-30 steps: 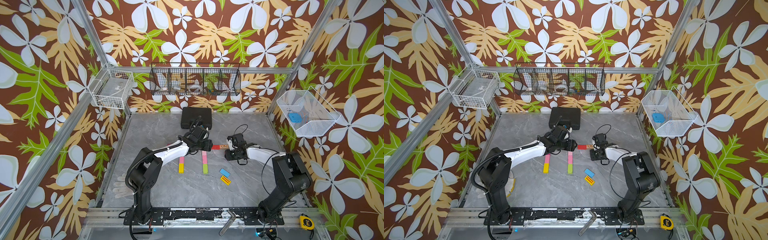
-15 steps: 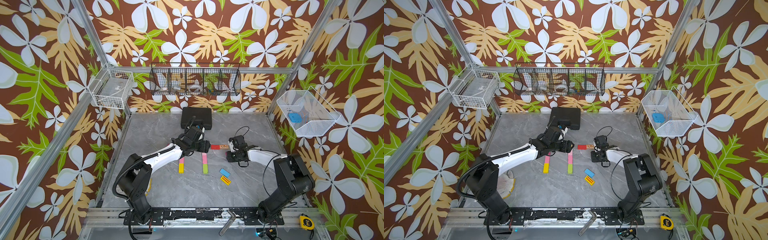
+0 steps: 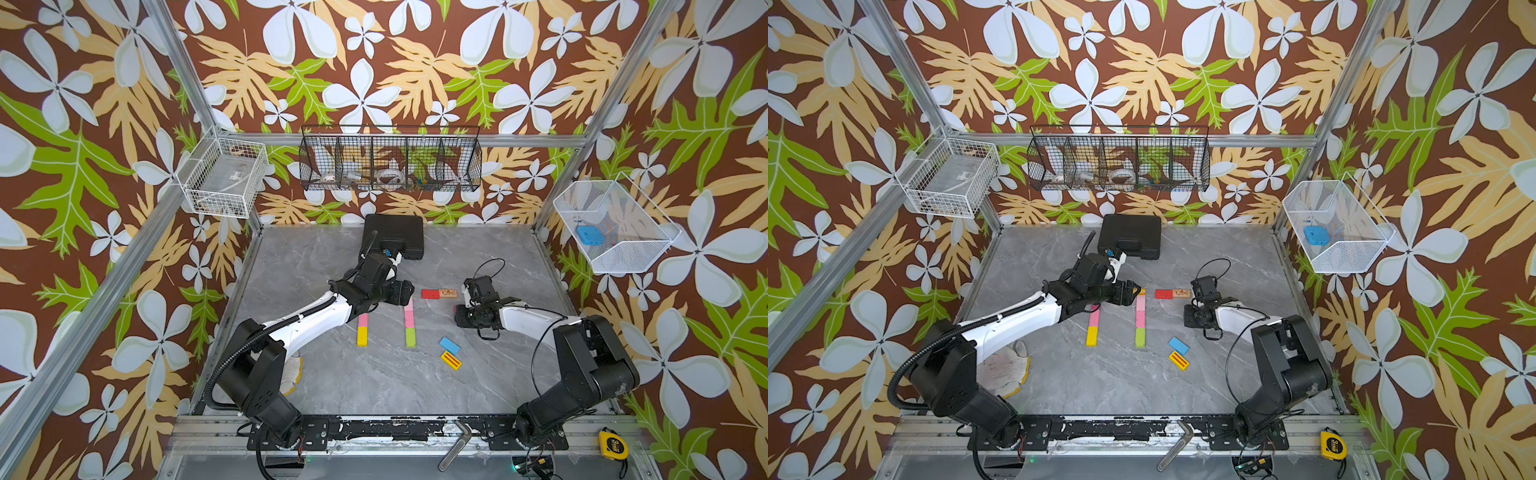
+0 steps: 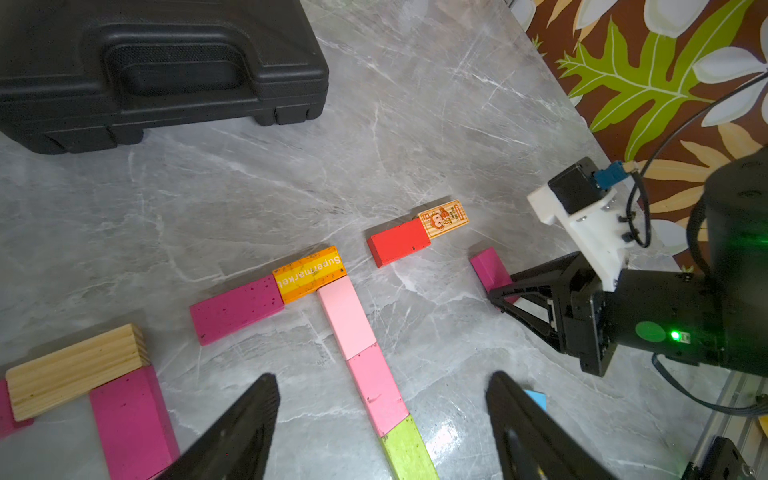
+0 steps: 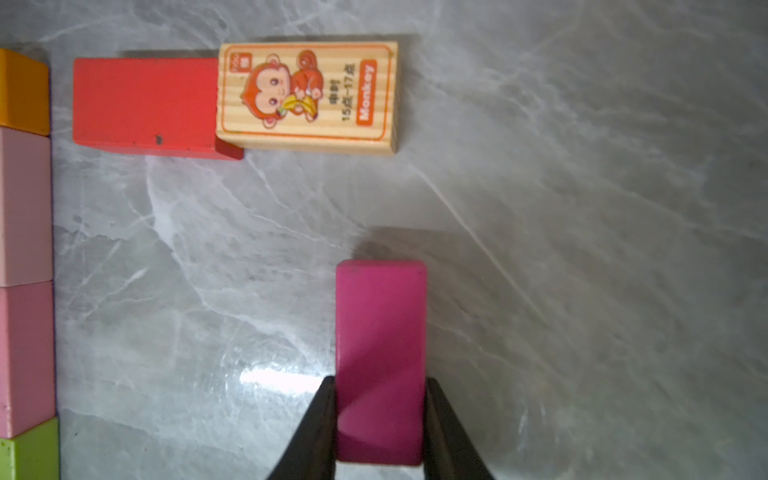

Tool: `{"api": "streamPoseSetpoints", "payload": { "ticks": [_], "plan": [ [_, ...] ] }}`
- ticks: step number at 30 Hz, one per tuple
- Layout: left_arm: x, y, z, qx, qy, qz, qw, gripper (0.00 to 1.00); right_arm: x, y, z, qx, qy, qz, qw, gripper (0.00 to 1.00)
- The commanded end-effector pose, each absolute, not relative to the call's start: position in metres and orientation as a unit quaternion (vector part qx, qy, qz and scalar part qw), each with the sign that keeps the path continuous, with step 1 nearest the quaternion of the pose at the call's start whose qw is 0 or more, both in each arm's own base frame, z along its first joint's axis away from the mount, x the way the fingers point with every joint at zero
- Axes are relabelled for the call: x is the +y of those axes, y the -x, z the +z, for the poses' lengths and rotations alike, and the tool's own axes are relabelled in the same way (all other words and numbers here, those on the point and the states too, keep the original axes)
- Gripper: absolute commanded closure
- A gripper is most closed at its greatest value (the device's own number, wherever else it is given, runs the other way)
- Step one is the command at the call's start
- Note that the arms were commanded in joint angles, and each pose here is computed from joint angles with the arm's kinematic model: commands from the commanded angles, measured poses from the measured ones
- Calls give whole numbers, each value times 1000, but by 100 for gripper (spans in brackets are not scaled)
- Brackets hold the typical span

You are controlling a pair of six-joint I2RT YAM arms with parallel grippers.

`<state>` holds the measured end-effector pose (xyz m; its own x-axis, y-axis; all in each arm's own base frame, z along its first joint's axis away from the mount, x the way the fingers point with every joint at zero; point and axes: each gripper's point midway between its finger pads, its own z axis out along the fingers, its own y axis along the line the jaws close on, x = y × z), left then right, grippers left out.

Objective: Assemble the number 7 with building blocks
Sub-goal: Assemble the building block at the center of the board.

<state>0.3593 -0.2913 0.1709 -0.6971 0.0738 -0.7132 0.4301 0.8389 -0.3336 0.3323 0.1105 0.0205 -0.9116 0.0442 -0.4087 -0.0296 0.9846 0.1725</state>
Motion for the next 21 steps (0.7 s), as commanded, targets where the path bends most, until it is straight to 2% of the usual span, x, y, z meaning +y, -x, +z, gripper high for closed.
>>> {"api": "streamPoseSetpoints", "payload": {
  "ticks": [1,15,21],
  "plan": [
    [-292,-362,181,879,-148,-252,377,19,111,-333,18,975,-5,87,204,70],
    [-291,-366,181,881,-145,-249,375,18,112,-347,12,976,-3,75,203,70],
    [-291,-367,180,882,-144,-248,373,18,113,-347,16,975,2,79,206,64]
  ]
}}
